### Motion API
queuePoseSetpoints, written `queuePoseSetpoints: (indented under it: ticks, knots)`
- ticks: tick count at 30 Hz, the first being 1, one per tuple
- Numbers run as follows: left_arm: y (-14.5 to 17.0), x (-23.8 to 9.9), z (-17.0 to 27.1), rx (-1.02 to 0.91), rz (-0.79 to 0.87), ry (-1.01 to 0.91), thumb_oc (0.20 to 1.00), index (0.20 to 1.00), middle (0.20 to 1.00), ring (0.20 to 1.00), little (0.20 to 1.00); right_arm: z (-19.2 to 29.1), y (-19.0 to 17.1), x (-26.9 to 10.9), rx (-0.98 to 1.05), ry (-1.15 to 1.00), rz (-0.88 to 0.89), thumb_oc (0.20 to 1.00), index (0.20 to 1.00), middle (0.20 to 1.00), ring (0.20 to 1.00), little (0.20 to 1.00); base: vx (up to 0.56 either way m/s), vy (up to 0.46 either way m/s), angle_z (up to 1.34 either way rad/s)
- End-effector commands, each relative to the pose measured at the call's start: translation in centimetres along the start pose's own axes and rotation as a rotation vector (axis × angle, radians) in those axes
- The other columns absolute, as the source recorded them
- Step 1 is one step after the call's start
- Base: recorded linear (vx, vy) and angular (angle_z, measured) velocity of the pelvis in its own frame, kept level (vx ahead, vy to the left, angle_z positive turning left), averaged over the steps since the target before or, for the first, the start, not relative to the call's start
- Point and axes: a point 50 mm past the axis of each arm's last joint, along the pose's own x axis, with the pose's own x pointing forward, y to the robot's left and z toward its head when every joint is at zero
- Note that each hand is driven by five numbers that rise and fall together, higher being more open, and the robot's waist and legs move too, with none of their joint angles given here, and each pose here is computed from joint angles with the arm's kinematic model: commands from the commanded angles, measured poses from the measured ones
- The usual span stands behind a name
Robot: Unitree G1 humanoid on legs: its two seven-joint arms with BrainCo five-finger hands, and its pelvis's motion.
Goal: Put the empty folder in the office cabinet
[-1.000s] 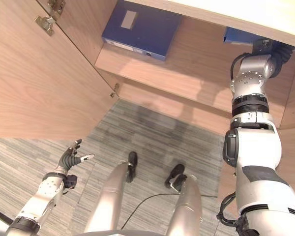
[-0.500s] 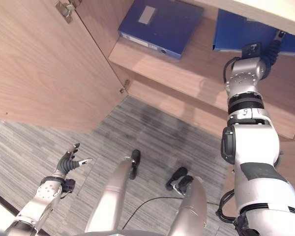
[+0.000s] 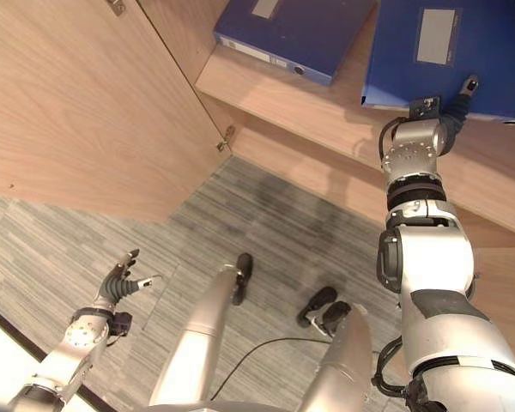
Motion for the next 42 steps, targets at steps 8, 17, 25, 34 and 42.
queuePoseSetpoints:
  ticks: [8, 17, 25, 34, 42]
  knots:
    - [1.5, 0.0, 1.5, 0.023, 0.024, -0.076, 1.0, 1.0, 1.0, 1.0, 1.0, 2.3, 4.0, -1.6, 0.163, -0.109, 0.233, 0.464, 0.464, 0.464, 0.464, 0.464, 0.0, 0.001, -0.01]
    - [2.3, -0.1, 1.2, 0.019, 0.013, -0.063, 1.0, 1.0, 1.0, 1.0, 1.0, 2.1, 3.8, -1.0, 0.038, -0.071, 0.286, 1.0, 1.0, 1.0, 1.0, 1.0, 0.01, 0.003, 0.01]
    - [3.0, -0.4, 1.0, 0.023, -0.011, -0.06, 1.0, 1.0, 1.0, 1.0, 1.0, 2.7, 2.6, 0.7, -0.702, -0.061, 0.297, 1.0, 1.0, 1.0, 1.0, 1.0, 0.0, -0.009, 0.0]
    - [4.0, -1.2, 0.3, 0.1, -0.047, -0.038, 1.0, 1.0, 1.0, 1.0, 1.0, 6.9, 1.6, 2.0, -1.487, -0.192, 0.217, 1.0, 1.0, 1.0, 1.0, 1.0, 0.0, 0.006, -0.06]
    - [4.0, -1.3, 1.6, 0.155, -0.153, -0.083, 1.0, 1.0, 1.0, 1.0, 1.0, 5.4, -1.4, 2.5, -2.074, -0.023, 0.32, 1.0, 1.0, 1.0, 1.0, 1.0, 0.0, 0.02, -0.1]
